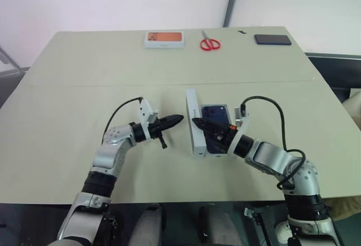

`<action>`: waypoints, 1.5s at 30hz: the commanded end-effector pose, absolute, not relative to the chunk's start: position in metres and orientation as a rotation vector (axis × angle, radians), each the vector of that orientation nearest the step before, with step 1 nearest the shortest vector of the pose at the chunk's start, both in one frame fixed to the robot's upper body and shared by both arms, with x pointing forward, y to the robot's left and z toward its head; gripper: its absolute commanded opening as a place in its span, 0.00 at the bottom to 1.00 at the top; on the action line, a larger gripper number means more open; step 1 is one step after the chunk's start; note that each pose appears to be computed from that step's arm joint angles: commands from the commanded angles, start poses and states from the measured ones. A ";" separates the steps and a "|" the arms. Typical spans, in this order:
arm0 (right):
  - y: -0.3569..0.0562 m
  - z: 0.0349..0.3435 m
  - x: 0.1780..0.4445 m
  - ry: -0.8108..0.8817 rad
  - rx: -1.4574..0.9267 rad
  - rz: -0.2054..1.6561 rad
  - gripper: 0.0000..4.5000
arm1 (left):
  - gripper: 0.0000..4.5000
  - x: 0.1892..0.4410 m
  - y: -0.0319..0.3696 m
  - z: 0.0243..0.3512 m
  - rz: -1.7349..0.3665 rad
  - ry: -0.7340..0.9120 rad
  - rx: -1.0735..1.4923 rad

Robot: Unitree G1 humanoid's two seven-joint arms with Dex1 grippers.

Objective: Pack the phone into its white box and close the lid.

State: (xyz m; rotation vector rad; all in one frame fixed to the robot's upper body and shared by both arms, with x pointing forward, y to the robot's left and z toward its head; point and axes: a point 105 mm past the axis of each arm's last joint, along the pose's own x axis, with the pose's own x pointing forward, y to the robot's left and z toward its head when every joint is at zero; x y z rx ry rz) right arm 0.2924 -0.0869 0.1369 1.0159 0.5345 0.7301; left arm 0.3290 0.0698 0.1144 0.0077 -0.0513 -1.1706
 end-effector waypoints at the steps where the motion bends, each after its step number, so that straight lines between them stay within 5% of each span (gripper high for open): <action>1: -0.090 0.156 0.294 0.447 0.979 0.774 0.99 | 0.00 0.329 0.064 0.116 -1.201 -0.052 0.016; 15: -0.188 0.180 0.349 0.046 0.243 0.488 0.99 | 0.00 0.343 0.038 0.121 -1.215 -0.069 -0.006; 19: -0.191 0.166 0.349 0.024 -0.132 0.490 0.99 | 0.00 0.344 0.039 0.120 -1.217 -0.059 0.004; 28: -0.189 0.160 0.351 -0.054 -0.421 0.524 0.99 | 0.00 0.349 0.066 0.118 -1.155 -0.016 0.022; 32: -0.186 0.155 0.346 -0.065 -0.487 0.565 0.71 | 0.00 0.348 0.071 0.106 -1.142 0.051 0.032; 38: -0.200 0.149 0.345 -0.043 -0.546 0.539 0.01 | 0.00 0.346 0.062 0.099 -1.182 0.137 0.020; 45: -0.196 0.149 0.340 -0.039 -0.539 0.571 0.01 | 0.00 0.344 0.048 0.096 -1.232 0.221 -0.022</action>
